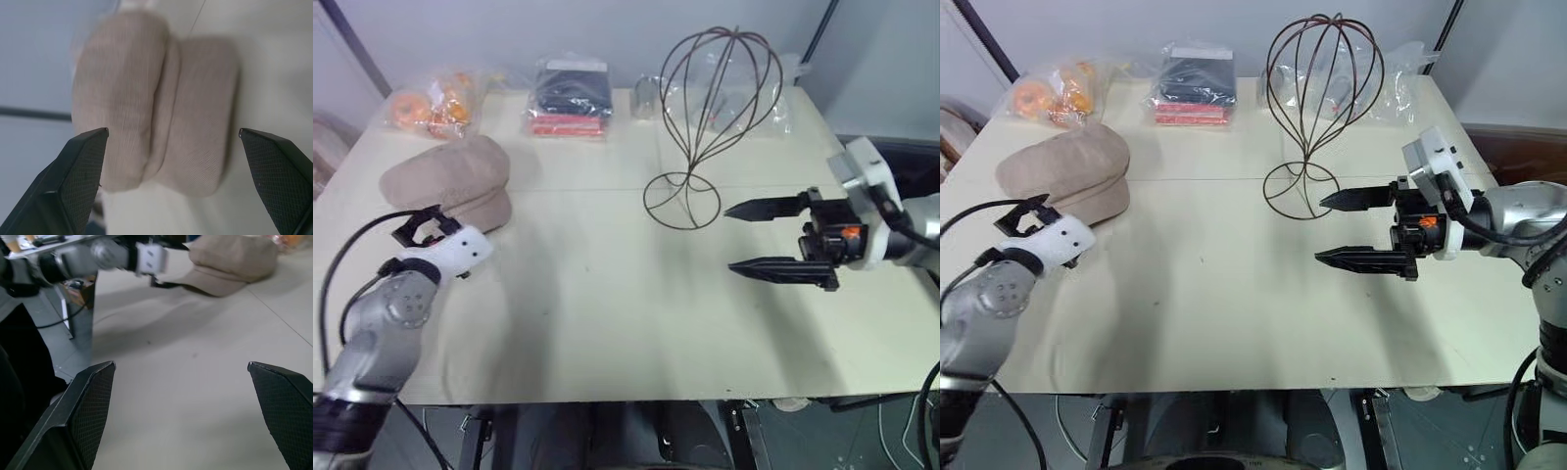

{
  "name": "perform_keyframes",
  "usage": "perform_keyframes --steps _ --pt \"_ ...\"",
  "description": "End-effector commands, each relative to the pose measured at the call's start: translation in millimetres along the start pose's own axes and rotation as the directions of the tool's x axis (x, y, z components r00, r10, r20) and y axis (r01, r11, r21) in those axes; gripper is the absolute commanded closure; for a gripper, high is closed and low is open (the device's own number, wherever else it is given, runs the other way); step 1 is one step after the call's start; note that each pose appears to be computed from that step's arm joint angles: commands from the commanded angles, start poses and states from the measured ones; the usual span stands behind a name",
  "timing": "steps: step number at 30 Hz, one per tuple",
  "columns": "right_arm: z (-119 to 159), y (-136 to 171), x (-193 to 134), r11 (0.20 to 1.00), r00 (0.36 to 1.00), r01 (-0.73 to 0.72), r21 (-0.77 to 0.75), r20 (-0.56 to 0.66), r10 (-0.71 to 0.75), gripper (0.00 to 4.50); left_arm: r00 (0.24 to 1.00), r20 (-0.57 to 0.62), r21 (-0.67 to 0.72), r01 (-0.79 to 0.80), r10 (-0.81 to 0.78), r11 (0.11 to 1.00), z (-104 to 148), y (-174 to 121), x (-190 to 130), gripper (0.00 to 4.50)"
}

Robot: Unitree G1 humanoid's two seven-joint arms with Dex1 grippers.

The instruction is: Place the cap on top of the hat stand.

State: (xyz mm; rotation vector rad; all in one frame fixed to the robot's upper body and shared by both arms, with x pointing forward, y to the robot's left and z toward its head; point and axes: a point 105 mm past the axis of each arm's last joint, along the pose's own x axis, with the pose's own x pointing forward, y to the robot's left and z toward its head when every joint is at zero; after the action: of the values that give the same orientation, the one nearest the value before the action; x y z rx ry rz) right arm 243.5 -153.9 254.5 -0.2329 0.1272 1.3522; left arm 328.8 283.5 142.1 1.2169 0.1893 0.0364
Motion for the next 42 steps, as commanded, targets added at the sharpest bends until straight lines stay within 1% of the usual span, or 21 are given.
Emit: perform_keyframes --steps 1,6,10,13,15,17,19,21,23,24,26,28,30,32,35,37,39,42 --pt "12 5 -1 0.999 0.999 0.025 -0.042 0.022 -0.024 0.08 0.996 -0.045 0.027 -0.079 0.08 0.997 -5 1 18 0.0" --pt "18 7 0 0.998 0.999 0.037 -0.053 0.032 -0.035 0.08 0.995 -0.064 -0.015 -0.08 0.079 0.997 -9 -8 42 0.0" --pt "20 7 1 0.997 0.998 0.044 -0.058 0.04 -0.042 0.08 0.993 -0.063 -0.007 -0.1 0.1 0.995 -10 -9 62 0.0" --pt "21 7 1 0.997 0.998 0.049 -0.066 0.036 -0.047 0.08 0.993 -0.064 -0.017 -0.102 0.101 0.995 -9 -9 70 0.0" --pt "22 7 1 0.996 0.998 0.057 -0.069 0.037 -0.054 0.0 0.993 -0.059 -0.034 -0.102 0.1 0.994 -9 -10 72 0.56" --pt "24 6 1 0.996 0.998 0.062 -0.071 0.038 -0.059 0.0 0.994 -0.055 -0.048 -0.1 0.097 0.994 -8 -10 73 1.36" --pt "24 6 1 0.995 0.997 0.065 -0.072 0.037 -0.062 0.0 0.994 -0.053 -0.057 -0.101 0.098 0.993 -8 -11 73 2.31" --pt "24 6 1 0.995 0.997 0.07 -0.075 0.036 -0.068 0.0 0.994 -0.046 -0.064 -0.107 0.104 0.992 -7 -9 73 3.47" --pt "25 5 0 0.994 0.996 0.079 -0.07 0.038 -0.077 0.0 0.993 -0.039 -0.068 -0.115 0.112 0.991 -7 -7 73 4.31" --pt "26 2 -3 0.994 0.995 0.097 -0.055 0.044 -0.095 0.0 0.991 -0.035 -0.069 -0.128 0.126 0.989 -6 -2 72 4.42" --pt "27 -3 -7 0.992 0.991 0.124 -0.037 0.052 -0.122 0.0 0.989 -0.03 -0.068 -0.146 0.144 0.987 -5 6 72 4.42" --pt "30 -8 -15 0.984 0.984 0.172 -0.054 0.059 -0.169 0.0 0.984 -0.007 -0.065 -0.181 0.18 0.981 0 21 71 4.42" --pt "35 -16 -25 0.967 0.969 0.241 -0.079 0.072 -0.235 0.0 0.971 0.056 -0.09 -0.225 0.231 0.97 16 45 68 4.42" --pt "42 -22 -39 0.947 0.949 0.308 -0.085 0.096 -0.3 0.0 0.934 0.166 -0.131 -0.298 0.317 0.946 45 81 61 4.42" --pt "52 -24 -56 0.928 0.927 0.363 -0.086 0.128 -0.351 0.0 0.857 0.282 -0.205 -0.385 0.431 0.9 84 124 48 4.42" --pt "61 -23 -74 0.906 0.903 0.415 -0.082 0.159 -0.399 0.0 0.752 0.42 -0.282 -0.425 0.509 0.86 131 161 31 4.42" --pt "66 -22 -90 0.885 0.879 0.46 -0.072 0.176 -0.442 0.0 0.653 0.534 -0.329 -0.424 0.537 0.844 172 180 15 4.42" --pt "72 -17 -111 0.854 0.843 0.517 -0.052 0.204 -0.498 0.0 0.508 0.698 -0.357 -0.365 0.505 0.86 229 185 -7 4.42"
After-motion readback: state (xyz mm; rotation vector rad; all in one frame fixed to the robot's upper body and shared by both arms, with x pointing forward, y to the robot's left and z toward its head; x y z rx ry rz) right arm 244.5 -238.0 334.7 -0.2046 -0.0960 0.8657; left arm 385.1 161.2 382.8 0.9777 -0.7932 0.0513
